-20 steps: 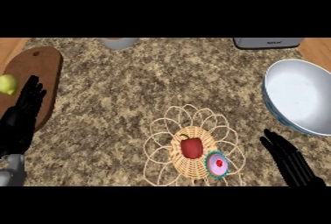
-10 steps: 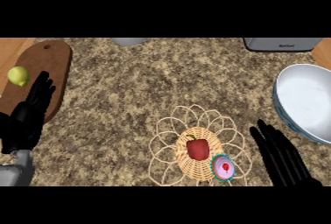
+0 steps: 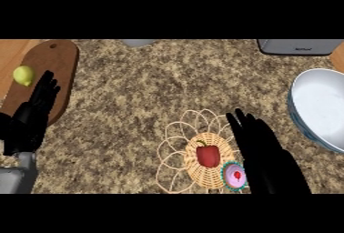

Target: Pick the bell pepper from the placemat and place it in the bowl

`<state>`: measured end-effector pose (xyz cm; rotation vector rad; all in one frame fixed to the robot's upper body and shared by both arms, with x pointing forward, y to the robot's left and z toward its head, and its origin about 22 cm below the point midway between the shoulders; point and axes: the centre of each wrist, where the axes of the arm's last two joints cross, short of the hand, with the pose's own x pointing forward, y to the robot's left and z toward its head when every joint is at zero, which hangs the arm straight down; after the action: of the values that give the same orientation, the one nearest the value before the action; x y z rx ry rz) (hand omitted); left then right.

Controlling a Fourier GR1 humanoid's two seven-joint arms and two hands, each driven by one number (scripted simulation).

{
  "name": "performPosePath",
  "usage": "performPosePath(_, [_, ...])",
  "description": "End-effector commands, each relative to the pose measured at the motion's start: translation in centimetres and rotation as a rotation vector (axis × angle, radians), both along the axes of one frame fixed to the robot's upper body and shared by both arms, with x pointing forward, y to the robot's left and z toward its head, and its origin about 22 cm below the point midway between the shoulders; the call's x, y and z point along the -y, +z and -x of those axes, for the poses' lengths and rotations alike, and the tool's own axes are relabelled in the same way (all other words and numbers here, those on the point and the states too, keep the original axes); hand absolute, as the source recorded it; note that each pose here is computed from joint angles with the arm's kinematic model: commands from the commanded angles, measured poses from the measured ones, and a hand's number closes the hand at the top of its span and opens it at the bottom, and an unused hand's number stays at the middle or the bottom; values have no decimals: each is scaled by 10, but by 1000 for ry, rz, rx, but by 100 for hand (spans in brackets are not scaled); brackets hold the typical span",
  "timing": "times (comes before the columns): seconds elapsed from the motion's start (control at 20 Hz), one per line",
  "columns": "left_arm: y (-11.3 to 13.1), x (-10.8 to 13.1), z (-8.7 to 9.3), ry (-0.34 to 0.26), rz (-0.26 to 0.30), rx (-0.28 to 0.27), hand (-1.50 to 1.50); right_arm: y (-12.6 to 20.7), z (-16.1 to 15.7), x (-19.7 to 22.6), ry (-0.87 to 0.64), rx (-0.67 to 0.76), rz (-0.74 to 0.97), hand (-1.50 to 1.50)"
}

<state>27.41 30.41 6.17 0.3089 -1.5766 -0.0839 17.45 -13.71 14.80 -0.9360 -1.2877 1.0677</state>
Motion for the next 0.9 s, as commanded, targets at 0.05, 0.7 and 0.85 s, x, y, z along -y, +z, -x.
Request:
performPosePath(0.05, [7,16,-14,13,7,8,0,3,-43,-19,-8,-178,63,-150])
performPosePath(0.7, [-10,15,2,13,4,-29,0,-29,-54,-45,-22,-414,238,-150])
performPosePath(0.85, [3,1,-3,26,-12,2,0,-43,-70,-57,-7,-310,281,-150])
